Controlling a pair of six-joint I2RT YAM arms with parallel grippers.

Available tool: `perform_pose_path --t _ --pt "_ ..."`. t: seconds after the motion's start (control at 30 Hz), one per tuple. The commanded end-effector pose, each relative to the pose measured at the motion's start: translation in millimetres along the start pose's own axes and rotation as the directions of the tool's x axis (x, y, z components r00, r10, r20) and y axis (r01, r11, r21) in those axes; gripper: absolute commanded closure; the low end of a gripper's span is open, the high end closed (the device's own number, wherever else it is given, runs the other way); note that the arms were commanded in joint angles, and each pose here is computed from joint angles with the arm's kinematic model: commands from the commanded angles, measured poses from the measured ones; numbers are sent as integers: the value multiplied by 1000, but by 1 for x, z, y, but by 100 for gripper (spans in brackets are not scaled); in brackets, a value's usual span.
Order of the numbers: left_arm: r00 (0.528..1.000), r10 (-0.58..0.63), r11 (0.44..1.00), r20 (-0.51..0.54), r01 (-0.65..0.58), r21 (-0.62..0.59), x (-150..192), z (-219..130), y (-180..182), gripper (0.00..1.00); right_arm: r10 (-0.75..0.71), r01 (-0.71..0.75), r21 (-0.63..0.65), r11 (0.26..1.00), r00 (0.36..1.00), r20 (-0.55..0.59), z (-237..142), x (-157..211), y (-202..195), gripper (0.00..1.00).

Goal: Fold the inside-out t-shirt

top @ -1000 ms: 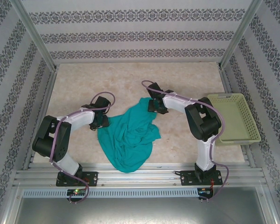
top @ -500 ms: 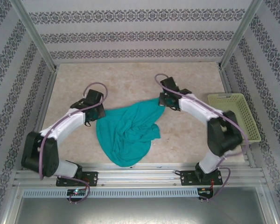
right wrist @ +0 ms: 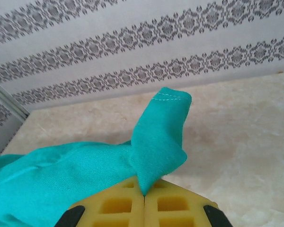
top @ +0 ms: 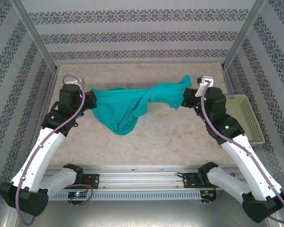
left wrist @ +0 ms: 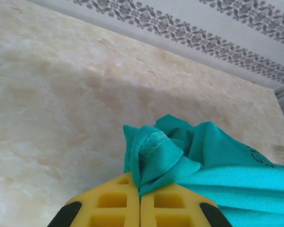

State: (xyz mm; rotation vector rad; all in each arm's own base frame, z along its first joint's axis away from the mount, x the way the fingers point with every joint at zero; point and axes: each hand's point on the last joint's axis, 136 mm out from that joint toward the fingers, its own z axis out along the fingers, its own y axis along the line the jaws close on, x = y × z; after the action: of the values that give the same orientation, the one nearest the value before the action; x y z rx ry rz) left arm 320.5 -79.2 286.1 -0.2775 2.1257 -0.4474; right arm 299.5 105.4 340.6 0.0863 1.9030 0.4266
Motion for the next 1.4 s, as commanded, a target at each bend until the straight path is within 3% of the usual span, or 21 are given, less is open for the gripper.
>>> perform_pose_path --t 0.0,0.07,0.17,0.23,0.33,0.43,0.57,0.7,0.87,1.0,1.1,1.23,1.37 --pt "991 3 1000 -132 -2 4 31 28 10 87 1 9 104 995 996 -94 10 36 -30 100" --pt "971 -18 1000 -240 18 -3 58 51 15 77 37 -18 124 992 987 -156 19 66 -39 100" --pt "911 -59 992 -409 8 -126 101 88 43 69 74 -38 152 988 968 -239 31 104 -50 100" --pt "869 -83 979 -488 -20 -203 123 106 62 52 87 -45 157 987 959 -271 34 116 -52 100" --pt "859 -73 979 -507 -35 -200 133 108 60 26 87 -50 138 989 956 -279 31 114 -47 100" --pt "886 -18 973 -463 -90 -211 134 95 58 17 71 -36 135 990 962 -264 26 103 -44 100" --pt "873 6 970 -487 -124 -209 161 89 64 18 67 -31 138 990 962 -264 23 99 -44 100" --pt "841 43 936 -539 -222 -273 180 95 76 26 74 -36 145 989 963 -260 19 98 -45 100" --pt "791 5 931 -612 -227 -286 208 119 80 35 70 -34 153 988 970 -234 8 86 -46 100" --pt "793 -24 928 -609 -210 -309 215 135 84 42 72 -41 129 991 967 -244 6 89 -42 100" --pt "800 -31 922 -600 -208 -326 215 144 86 54 75 -45 125 991 966 -247 4 92 -43 100" --pt "812 -33 942 -583 -170 -291 212 149 77 63 69 -33 147 989 966 -248 1 95 -48 100" --pt "843 -49 963 -535 -101 -249 200 140 62 62 67 -28 162 986 969 -238 -2 94 -52 100"
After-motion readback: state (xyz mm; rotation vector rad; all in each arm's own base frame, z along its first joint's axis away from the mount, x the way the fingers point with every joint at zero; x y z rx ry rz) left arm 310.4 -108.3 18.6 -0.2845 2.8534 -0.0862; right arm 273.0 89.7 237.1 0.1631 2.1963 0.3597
